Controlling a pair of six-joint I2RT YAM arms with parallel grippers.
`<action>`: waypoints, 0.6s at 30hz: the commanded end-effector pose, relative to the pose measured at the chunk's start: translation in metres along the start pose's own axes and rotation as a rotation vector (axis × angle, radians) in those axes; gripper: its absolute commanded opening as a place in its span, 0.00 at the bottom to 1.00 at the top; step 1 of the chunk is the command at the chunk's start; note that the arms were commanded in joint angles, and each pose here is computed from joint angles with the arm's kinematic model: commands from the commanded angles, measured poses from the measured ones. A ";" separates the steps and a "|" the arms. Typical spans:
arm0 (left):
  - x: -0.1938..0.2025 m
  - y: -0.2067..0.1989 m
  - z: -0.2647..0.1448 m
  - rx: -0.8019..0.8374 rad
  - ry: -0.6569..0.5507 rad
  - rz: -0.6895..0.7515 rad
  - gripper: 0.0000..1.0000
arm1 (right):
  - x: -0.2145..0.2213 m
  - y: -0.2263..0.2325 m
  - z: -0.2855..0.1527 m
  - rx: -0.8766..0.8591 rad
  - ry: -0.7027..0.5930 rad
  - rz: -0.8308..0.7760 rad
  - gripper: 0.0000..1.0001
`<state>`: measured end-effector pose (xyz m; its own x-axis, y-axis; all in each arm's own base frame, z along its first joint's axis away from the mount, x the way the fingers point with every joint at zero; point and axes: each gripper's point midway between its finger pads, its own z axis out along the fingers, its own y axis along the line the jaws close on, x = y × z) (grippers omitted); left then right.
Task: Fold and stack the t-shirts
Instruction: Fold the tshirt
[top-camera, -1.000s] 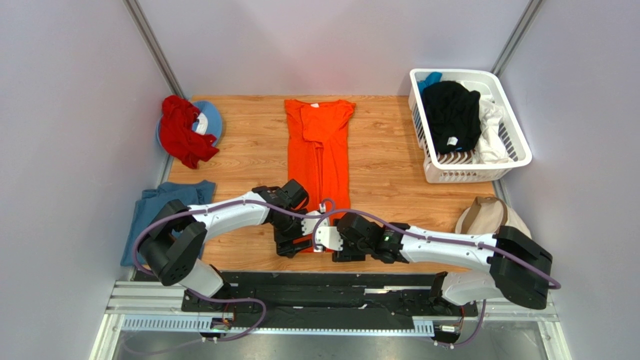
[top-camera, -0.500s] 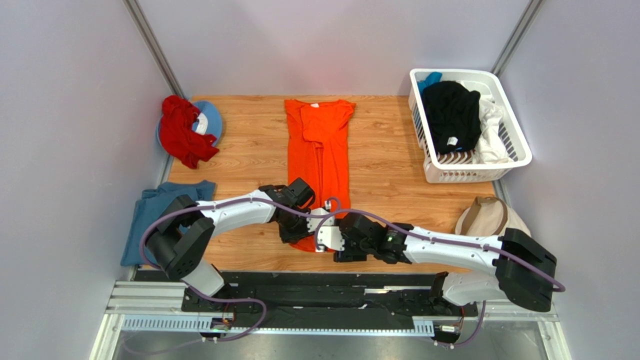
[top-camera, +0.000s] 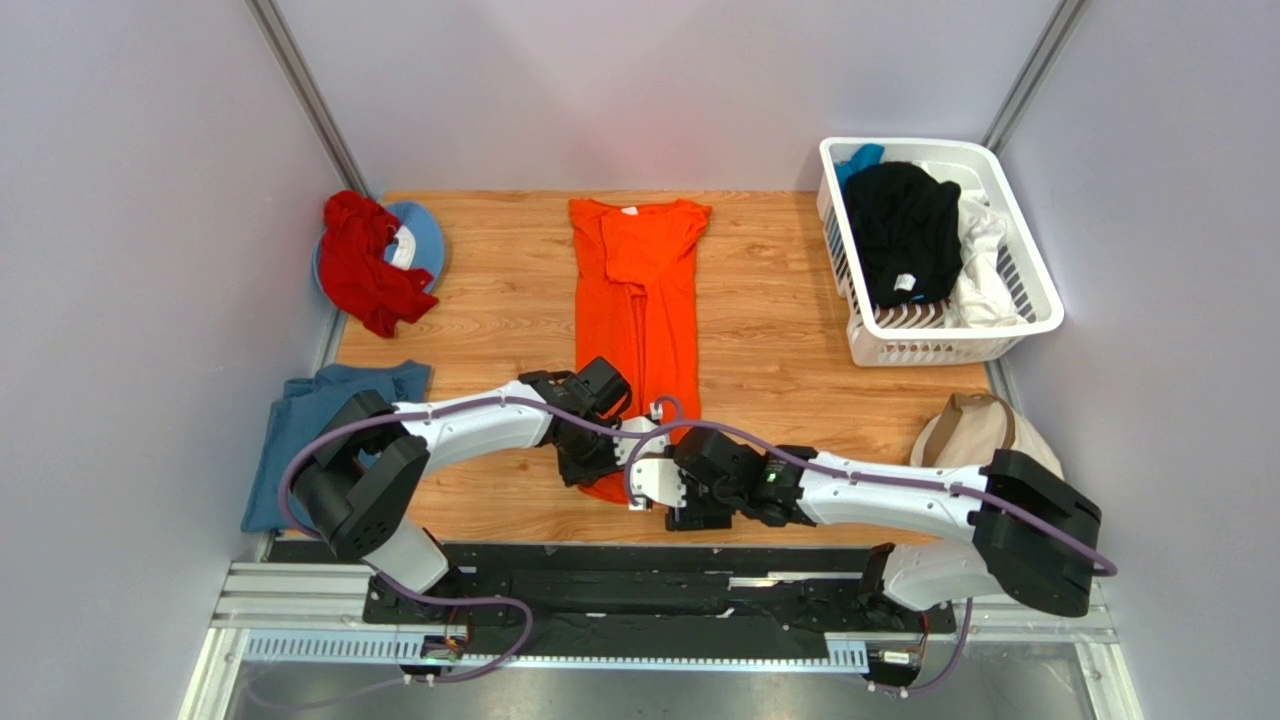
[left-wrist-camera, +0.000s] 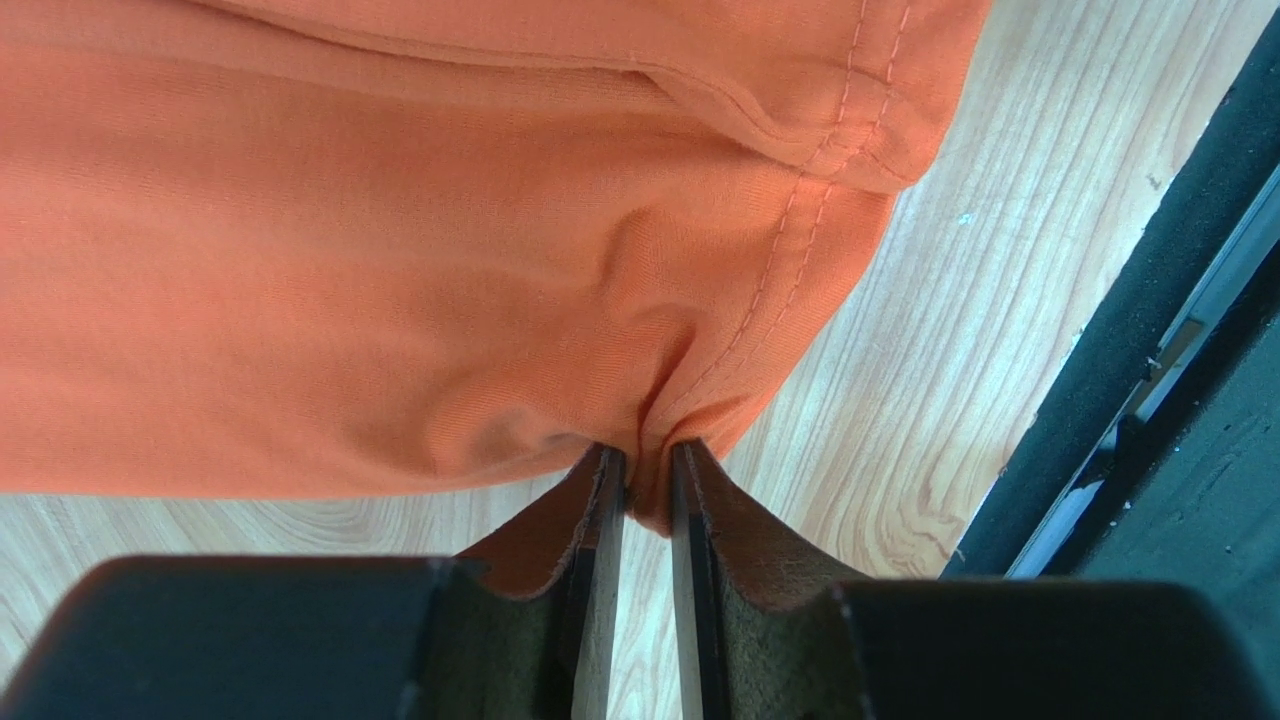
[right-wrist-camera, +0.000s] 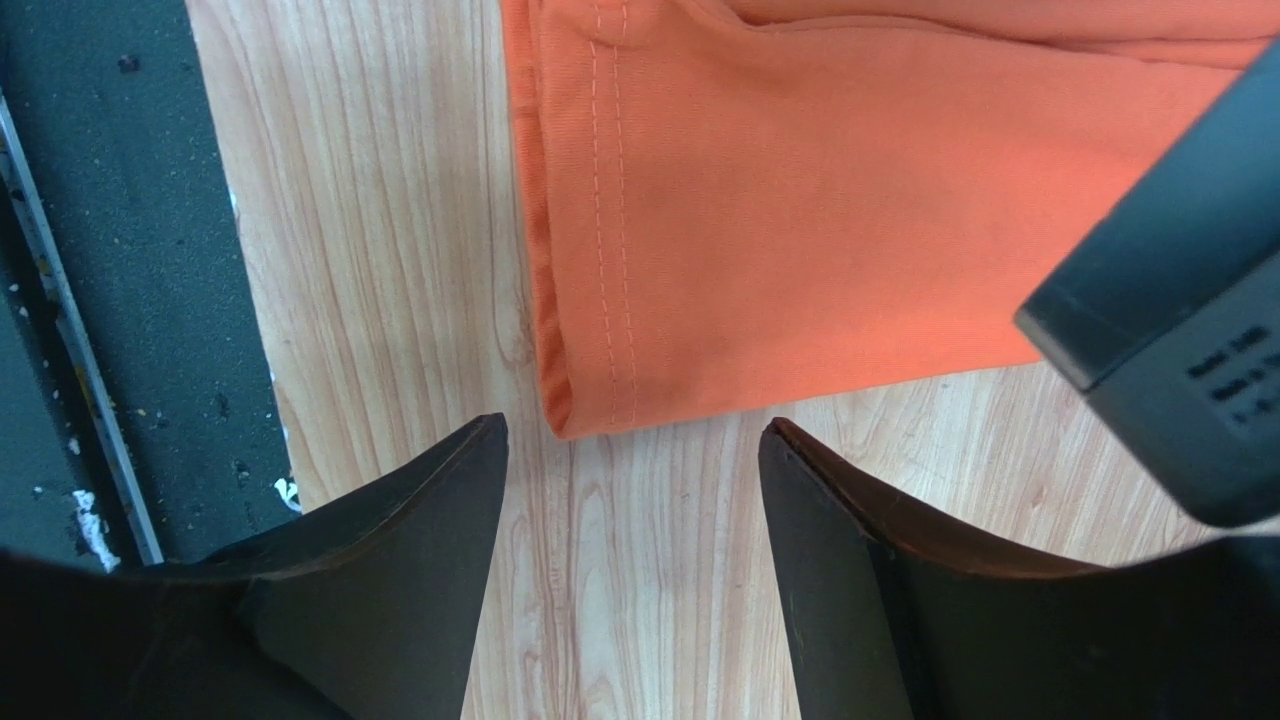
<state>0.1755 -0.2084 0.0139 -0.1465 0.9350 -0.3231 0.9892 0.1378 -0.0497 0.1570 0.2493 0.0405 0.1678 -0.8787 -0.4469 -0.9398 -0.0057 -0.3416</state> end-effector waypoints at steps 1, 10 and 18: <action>0.021 -0.020 0.009 0.068 0.062 -0.010 0.25 | -0.013 -0.003 0.008 -0.009 -0.040 -0.028 0.65; 0.024 -0.021 0.009 0.062 0.064 0.002 0.22 | -0.016 -0.004 0.020 -0.015 -0.038 -0.034 0.54; 0.026 -0.020 0.011 0.067 0.072 0.014 0.20 | -0.019 -0.003 0.017 -0.015 -0.058 -0.011 0.57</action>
<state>0.1748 -0.1900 0.0126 -0.1668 0.9511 -0.2601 0.9857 0.1669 -0.0221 0.1634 0.2602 0.0321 0.1828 -0.8751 -0.4481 -0.9373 -0.0176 -0.3481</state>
